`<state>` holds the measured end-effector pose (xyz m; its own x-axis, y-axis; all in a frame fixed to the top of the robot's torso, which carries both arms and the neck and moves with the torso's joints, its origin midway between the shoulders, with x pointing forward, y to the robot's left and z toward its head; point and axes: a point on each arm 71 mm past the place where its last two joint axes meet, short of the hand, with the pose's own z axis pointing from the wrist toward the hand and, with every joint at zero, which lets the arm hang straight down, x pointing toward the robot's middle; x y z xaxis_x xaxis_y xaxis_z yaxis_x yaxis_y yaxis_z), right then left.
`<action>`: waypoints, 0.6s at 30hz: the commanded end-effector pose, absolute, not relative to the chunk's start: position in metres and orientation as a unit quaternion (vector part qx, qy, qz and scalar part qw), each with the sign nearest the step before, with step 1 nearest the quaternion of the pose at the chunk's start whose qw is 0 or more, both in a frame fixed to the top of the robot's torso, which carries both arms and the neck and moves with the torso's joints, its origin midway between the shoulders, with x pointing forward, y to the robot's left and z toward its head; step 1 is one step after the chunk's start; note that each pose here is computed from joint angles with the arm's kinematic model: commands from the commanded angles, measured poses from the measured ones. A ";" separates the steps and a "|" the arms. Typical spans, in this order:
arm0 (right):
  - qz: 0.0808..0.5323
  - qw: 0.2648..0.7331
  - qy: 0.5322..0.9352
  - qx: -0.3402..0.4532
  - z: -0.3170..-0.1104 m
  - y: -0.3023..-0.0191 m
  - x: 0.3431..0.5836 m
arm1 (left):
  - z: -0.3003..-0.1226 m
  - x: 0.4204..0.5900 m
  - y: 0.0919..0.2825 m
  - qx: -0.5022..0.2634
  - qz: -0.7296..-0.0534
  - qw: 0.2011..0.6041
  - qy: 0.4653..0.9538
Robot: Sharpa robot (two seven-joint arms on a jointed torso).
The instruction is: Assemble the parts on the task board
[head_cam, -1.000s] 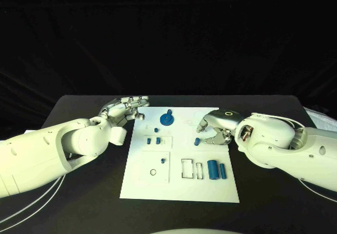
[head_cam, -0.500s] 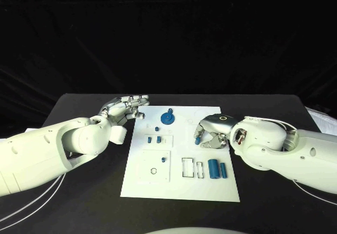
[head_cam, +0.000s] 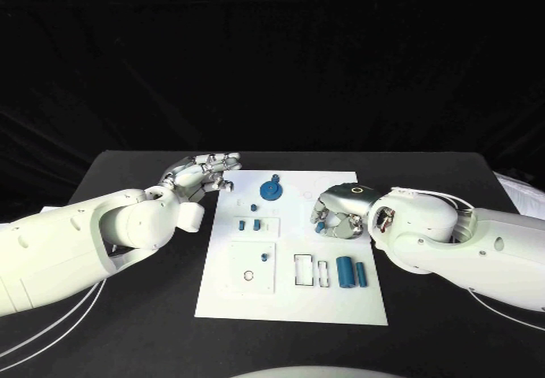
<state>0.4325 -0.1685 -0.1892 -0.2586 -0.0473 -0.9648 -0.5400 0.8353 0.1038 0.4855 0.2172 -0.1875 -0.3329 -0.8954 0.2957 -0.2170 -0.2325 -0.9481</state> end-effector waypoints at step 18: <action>0.233 0.609 0.736 -0.184 -0.182 -0.164 0.430 | -0.187 0.485 0.216 -0.498 -0.608 0.275 0.553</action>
<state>0.4313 -0.1672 -0.1860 -0.2292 -0.0197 -0.9732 -0.5419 0.8331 0.1107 0.4856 0.2179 -0.1877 -0.3322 -0.8958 0.2954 -0.2177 -0.2319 -0.9480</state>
